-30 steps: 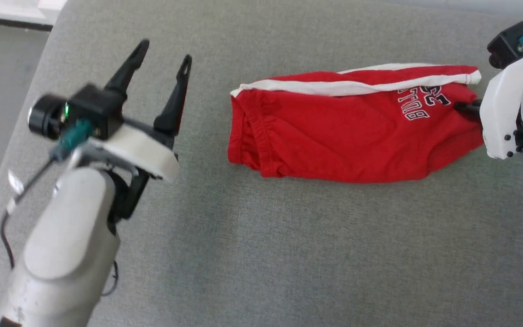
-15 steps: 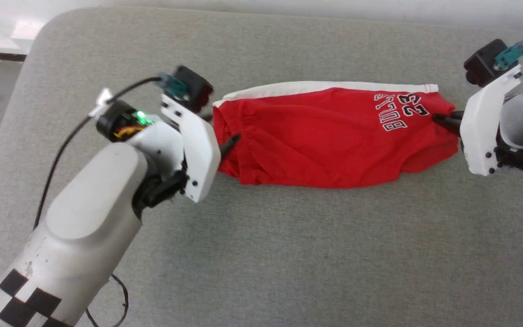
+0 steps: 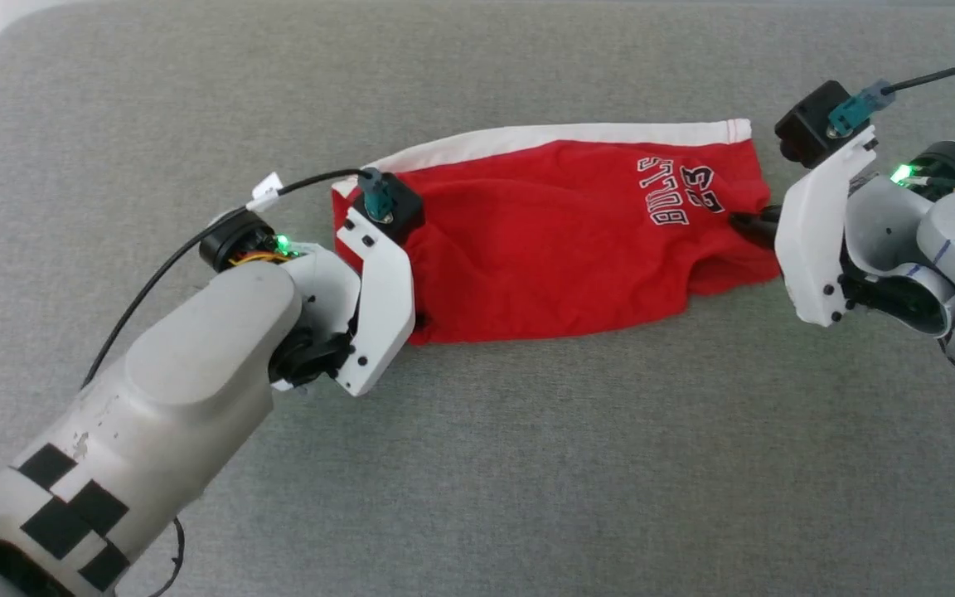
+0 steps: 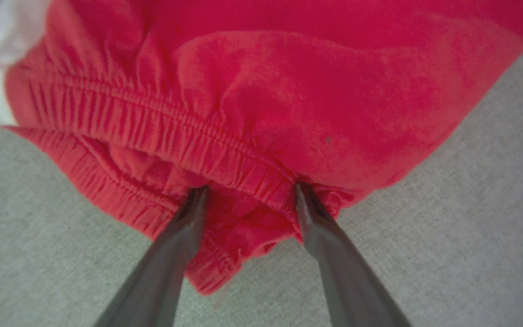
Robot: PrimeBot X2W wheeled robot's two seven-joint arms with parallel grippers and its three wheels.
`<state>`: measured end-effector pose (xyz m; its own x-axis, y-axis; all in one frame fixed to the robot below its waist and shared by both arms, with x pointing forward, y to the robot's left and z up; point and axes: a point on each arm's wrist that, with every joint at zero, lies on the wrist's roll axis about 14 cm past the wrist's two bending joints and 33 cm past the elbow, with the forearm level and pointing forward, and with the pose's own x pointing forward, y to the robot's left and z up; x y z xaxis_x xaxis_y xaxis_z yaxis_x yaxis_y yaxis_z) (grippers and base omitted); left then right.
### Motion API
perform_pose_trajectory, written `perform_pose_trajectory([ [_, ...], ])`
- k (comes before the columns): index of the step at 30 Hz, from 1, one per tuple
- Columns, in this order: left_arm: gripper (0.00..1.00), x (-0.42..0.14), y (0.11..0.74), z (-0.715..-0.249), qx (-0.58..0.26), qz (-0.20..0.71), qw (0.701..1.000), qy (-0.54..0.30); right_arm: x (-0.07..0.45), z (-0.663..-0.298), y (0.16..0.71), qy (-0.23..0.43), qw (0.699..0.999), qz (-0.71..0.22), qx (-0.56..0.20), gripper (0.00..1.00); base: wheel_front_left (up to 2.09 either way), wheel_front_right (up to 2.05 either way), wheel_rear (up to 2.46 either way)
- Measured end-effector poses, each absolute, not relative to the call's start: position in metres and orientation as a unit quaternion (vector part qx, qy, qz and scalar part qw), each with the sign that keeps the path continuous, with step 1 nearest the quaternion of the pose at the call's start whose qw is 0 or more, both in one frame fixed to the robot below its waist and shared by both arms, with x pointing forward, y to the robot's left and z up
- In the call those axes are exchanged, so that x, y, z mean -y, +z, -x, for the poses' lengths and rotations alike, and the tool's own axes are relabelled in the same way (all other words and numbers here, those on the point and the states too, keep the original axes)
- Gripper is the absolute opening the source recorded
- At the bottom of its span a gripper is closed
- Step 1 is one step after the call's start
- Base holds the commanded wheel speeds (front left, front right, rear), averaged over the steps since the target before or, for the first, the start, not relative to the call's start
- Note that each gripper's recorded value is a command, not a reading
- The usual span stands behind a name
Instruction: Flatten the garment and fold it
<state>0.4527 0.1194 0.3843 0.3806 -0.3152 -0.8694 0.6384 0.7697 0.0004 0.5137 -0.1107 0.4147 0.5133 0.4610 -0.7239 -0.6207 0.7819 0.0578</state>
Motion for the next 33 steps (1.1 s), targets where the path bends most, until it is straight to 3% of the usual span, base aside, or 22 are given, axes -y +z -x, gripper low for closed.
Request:
perform_pose_trajectory([
  [1, 1.0, -0.118, 0.383, -0.454, -0.474, -0.173, 0.811, -0.296, 0.111, -0.513, 0.414, 0.313, 0.864, 0.105, -0.381, 0.0, 0.0, 0.0, 0.0],
  [3, 0.11, -0.114, 0.381, -0.453, -0.476, -0.172, 0.807, -0.304, 0.113, -0.511, 0.411, 0.311, 0.864, 0.104, -0.383, 0.0, 0.0, 0.0, 0.0],
  [4, 0.0, -0.113, 0.383, -0.454, -0.47, -0.169, 0.81, -0.306, 0.114, -0.511, 0.412, 0.311, 0.865, 0.101, -0.38, 0.0, 0.0, 0.0, 0.0],
  [12, 0.0, -0.12, 0.41, -0.467, -0.374, -0.16, 0.859, -0.31, 0.114, -0.517, 0.443, 0.311, 0.891, 0.088, -0.32, 0.0, 0.0, 0.0, 0.0],
  [18, 0.0, -0.12, 0.439, -0.452, -0.313, -0.123, 0.886, -0.321, 0.124, -0.497, 0.465, 0.319, 0.902, 0.086, -0.278, 0.0, 0.0, 0.0, 0.0],
  [24, 0.0, -0.11, 0.426, -0.393, -0.318, -0.07, 0.886, -0.331, 0.138, -0.438, 0.447, 0.336, 0.892, 0.071, -0.295, 0.0, 0.0, 0.0, 0.0],
  [32, 0.0, -0.11, 0.394, -0.327, -0.363, -0.026, 0.876, -0.316, 0.159, -0.355, 0.394, 0.33, 0.864, 0.046, -0.378, 0.0, 0.0, 0.0, 0.0],
  [33, 0.16, -0.11, 0.393, -0.326, -0.363, -0.026, 0.877, -0.315, 0.161, -0.35, 0.39, 0.329, 0.862, 0.047, -0.384, 0.0, 0.0, 0.0, 0.0],
])
